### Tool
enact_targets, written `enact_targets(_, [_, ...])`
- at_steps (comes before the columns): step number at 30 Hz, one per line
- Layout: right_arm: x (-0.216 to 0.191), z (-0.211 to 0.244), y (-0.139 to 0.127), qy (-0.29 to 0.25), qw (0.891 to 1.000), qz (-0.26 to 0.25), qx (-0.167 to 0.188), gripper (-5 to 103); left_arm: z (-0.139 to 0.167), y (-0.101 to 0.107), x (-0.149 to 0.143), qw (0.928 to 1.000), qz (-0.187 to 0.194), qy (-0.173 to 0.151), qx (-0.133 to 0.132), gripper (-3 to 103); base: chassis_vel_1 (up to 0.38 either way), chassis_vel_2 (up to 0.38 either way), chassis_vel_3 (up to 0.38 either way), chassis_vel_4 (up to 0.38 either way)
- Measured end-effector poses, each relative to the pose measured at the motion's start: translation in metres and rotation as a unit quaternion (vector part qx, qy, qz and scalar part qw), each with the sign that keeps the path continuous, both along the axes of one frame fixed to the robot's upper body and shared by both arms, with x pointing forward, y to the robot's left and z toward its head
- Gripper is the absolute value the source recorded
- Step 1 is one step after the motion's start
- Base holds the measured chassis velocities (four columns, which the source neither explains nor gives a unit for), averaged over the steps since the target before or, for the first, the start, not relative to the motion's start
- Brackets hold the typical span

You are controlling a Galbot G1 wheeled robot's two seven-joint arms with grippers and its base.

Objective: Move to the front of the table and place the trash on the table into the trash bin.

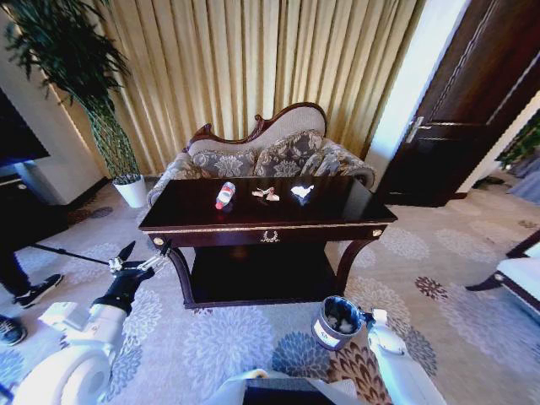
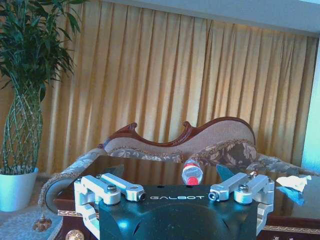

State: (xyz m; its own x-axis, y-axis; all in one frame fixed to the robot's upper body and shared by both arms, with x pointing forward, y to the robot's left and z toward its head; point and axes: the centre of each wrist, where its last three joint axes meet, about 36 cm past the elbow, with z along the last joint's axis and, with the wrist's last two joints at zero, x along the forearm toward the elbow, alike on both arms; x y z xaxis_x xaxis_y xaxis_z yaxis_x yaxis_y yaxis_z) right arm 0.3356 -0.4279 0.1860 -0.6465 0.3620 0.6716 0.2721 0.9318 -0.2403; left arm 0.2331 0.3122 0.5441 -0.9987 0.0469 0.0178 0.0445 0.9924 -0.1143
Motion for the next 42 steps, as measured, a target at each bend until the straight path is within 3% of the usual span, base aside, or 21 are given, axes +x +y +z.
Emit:
enact_targets(5, [-0.001,0.002,0.001,-0.008,1.0,-0.008,0.016,88,0.0,0.001,0.0,1.0,0.001,0.0,0.001,100,0.0,0.0,0.0,0.0])
enact_targets(10, [-0.002,0.002,0.001,-0.009,1.0,-0.01,0.019,99,0.0,0.0,-0.001,1.0,0.002,0.0,-0.001,100,0.0,0.0,0.0,0.0])
enact_targets(18, [-0.004,0.006,0.001,-0.019,0.999,-0.019,0.033,100,-0.001,0.0,-0.001,1.0,0.003,0.0,-0.001,100,0.0,0.0,0.0,0.0])
enact_targets(26, [0.003,0.068,0.011,-0.106,0.993,0.015,0.055,100,-0.001,0.0,-0.002,1.0,0.004,0.002,-0.002,100,0.0,0.0,0.0,0.0])
enact_targets(28, [0.005,0.105,0.022,-0.155,0.986,0.042,0.054,100,-0.002,0.0,-0.002,1.0,0.004,0.003,-0.002,100,0.0,0.0,0.0,0.0])
enact_targets(29, [0.005,0.105,0.022,-0.155,0.986,0.042,0.054,100,-0.002,0.0,-0.002,1.0,0.004,0.003,-0.002,100,0.0,0.0,0.0,0.0])
enact_targets(32, [0.003,0.167,0.05,-0.231,0.967,0.087,0.07,100,-0.003,-0.002,-0.001,1.0,0.001,0.003,-0.002,100,0.0,0.0,0.0,0.0])
enact_targets(34, [0.002,0.179,0.057,-0.245,0.962,0.095,0.074,100,-0.003,-0.003,-0.001,1.0,0.001,0.003,-0.001,100,0.0,0.0,0.0,0.0])
enact_targets(37, [-0.005,0.238,0.091,-0.305,0.939,0.134,0.091,100,-0.004,-0.005,-0.001,1.0,0.001,0.004,0.0,100,0.0,0.0,0.0,0.0])
enact_targets(38, [-0.005,0.238,0.091,-0.305,0.939,0.134,0.091,100,-0.004,-0.005,-0.001,1.0,0.001,0.004,0.0,100,0.0,0.0,0.0,0.0])
enact_targets(42, [-0.016,0.288,0.12,-0.346,0.919,0.168,0.087,100,-0.005,-0.004,-0.002,0.9999,0.011,0.0,0.001,100,0.0,0.0,0.0,0.0])
